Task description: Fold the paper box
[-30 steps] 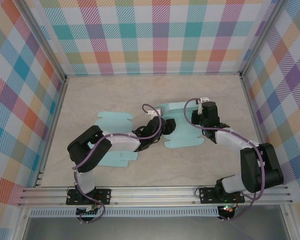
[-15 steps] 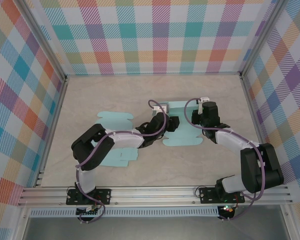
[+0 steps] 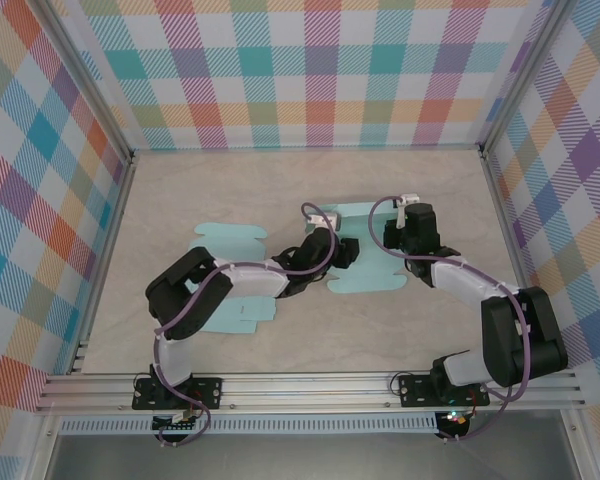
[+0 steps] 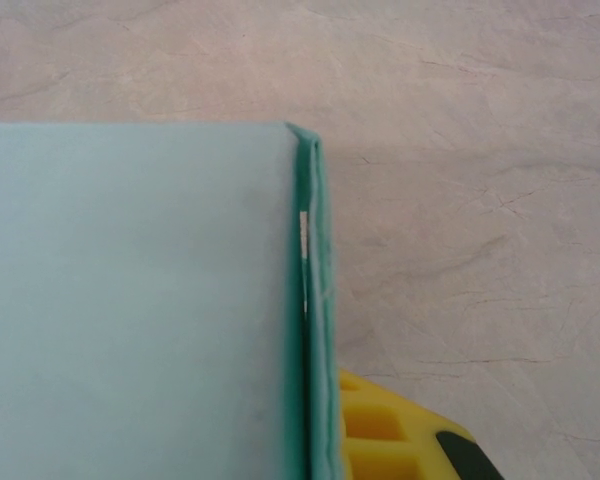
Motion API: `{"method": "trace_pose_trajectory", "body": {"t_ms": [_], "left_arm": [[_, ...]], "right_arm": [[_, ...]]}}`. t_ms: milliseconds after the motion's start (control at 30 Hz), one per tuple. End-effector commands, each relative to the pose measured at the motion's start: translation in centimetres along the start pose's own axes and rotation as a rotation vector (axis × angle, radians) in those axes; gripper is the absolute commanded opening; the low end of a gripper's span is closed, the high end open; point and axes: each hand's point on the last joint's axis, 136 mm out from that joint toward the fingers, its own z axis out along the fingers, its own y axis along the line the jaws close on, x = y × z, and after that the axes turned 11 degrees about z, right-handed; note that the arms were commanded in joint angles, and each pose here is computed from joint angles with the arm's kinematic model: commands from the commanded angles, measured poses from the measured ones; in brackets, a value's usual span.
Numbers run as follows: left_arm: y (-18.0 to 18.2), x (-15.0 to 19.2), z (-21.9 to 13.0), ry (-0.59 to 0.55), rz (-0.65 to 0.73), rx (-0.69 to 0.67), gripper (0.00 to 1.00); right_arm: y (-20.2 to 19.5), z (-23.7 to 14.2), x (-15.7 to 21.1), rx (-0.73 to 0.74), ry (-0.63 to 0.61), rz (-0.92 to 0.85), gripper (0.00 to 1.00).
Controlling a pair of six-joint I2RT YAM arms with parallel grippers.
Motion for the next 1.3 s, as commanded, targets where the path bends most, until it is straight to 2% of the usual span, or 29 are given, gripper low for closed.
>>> {"method": "trace_pose_trajectory", "body": {"t_ms": [0, 200, 333, 433, 533, 700, 800, 967, 1100, 1267], "left_arm": [[-2.1, -2.3, -3.2, -0.056, 0.052, 0.105, 0.55], [-3.4, -2.2, -8.3, -0.065, 0.116, 0.214, 0.6], [-2.2, -4.4, -11.9, -0.156, 0.133, 0.173, 0.62], [-0.6, -6.6, -14.5, -0.227, 0.182, 0.077, 0.62], [2.3, -8.5, -16.5, -0.278, 0.229, -0.091, 0.6], [9.7, -9.6, -18.7, -0.279, 0.185, -0.426, 0.55], [13.7, -9.5, -18.5, -0.254, 0.108, -0.513, 0.55], [17.7, -8.9, -16.7, -0.21, 0.041, -0.537, 0.55], [17.6, -8.6, -14.1, -0.158, 0.106, -0.492, 0.56], [15.7, -7.5, -10.2, -0.108, 0.162, -0.354, 0.58]], "right_arm": [[0.8, -0.8, -1.1, -0.039, -0.052, 0.009, 0.0], [0.9, -0.9, -1.2, -0.043, -0.056, 0.01, 0.0], [1.1, -0.9, -1.1, -0.057, -0.054, 0.012, 0.0], [1.2, -0.9, -1.0, -0.06, -0.051, 0.012, 0.0], [1.3, -0.9, -1.0, -0.067, -0.049, 0.013, 0.0], [1.6, -1.1, -0.9, -0.083, -0.038, 0.015, 0.0], [2.0, -1.5, -1.0, -0.107, -0.033, 0.014, 0.0], [2.6, -2.1, -0.8, -0.14, -0.018, 0.02, 0.0], [2.7, -2.3, -0.4, -0.151, -0.001, 0.027, 0.0], [2.9, -2.3, -0.4, -0.164, 0.005, 0.037, 0.0]]}}
